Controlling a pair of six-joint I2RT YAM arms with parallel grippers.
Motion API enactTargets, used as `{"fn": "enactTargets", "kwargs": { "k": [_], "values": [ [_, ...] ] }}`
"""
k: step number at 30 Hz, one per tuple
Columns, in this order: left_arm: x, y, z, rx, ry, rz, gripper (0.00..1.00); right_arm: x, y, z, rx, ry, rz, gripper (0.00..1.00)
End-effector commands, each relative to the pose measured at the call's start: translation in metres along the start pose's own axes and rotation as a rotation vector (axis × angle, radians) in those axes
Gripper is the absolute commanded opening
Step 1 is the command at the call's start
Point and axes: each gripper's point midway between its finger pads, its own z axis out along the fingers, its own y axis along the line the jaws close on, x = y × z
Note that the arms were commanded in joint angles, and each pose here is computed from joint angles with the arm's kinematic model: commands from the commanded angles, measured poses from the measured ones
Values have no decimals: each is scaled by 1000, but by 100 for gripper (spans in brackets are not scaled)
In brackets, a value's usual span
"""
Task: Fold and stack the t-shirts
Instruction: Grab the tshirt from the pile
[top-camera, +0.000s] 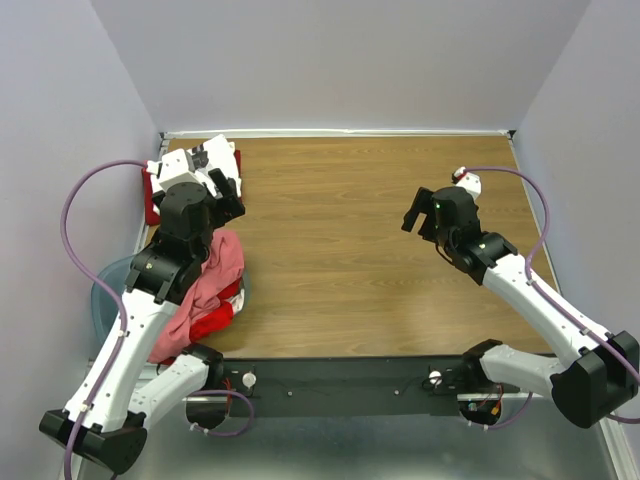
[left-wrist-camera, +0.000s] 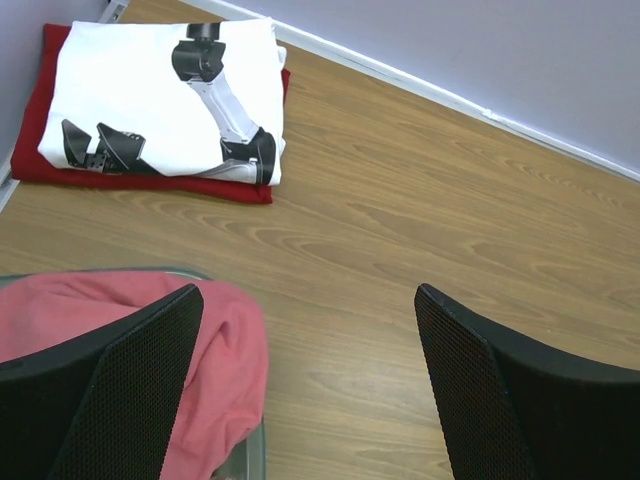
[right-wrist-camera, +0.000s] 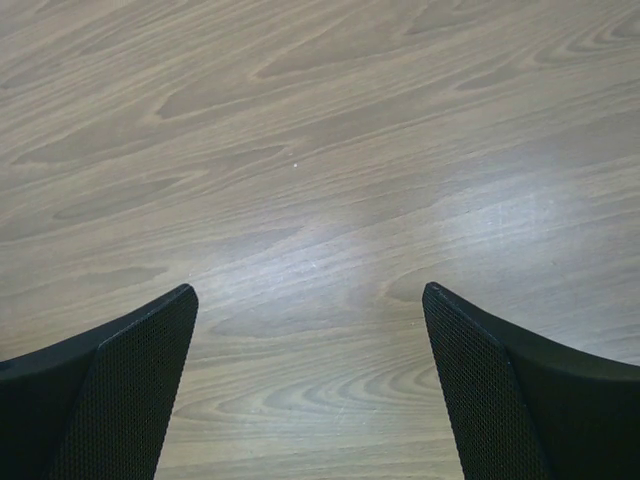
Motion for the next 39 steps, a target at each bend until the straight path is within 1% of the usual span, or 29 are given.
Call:
{"fn": "enactTargets", "kwargs": {
  "k": [1,5,9,10,11,14,17,19,20,25,27,31,32,33,34,36,38,39],
  "values": [
    [0,10,3,-53,-15,8,94,-7,-10,1,63,-43,16,100],
    [7,15,7,-86,20,42,94,-7,-10,1,65,-45,27,100],
    [15,20,9,-113,43,44,94,-6,-13,1,72,-48,32,100],
    [20,22,9,-125,54,27,98,-5,-13,1,70,-46,33,100],
    [25,25,11,-139,65,28,98,-5,-13,0,72,-49,35,100],
    [50,42,16,-209,134,26,98,-6,-15,-1,77,-55,45,100],
    [78,70,21,-321,224,16,98,-4,-16,-1,77,-55,51,100],
    [96,87,23,-393,273,-21,98,-3,-16,-1,75,-52,54,100],
    [109,89,26,-397,316,-25,98,0,-17,0,79,-44,54,100],
    [150,116,28,-487,445,-97,98,3,-18,0,80,-40,58,100],
    [161,122,25,-513,470,-113,98,3,-19,-1,82,-43,58,100],
    [161,123,26,-519,452,-134,97,5,-23,-1,91,-46,64,100],
    [162,123,27,-516,456,-137,92,7,-23,0,94,-42,60,100],
    [163,124,27,-519,460,-137,85,7,-23,0,94,-42,63,100],
    [164,123,28,-513,467,-134,70,8,-24,0,94,-41,63,100],
    [165,118,31,-474,480,-118,63,7,-24,0,95,-43,60,100],
    [158,113,32,-442,465,-109,26,6,-25,-1,100,-49,55,100],
    [153,111,32,-433,452,-110,5,5,-25,-1,99,-51,56,100]
  ]
}}
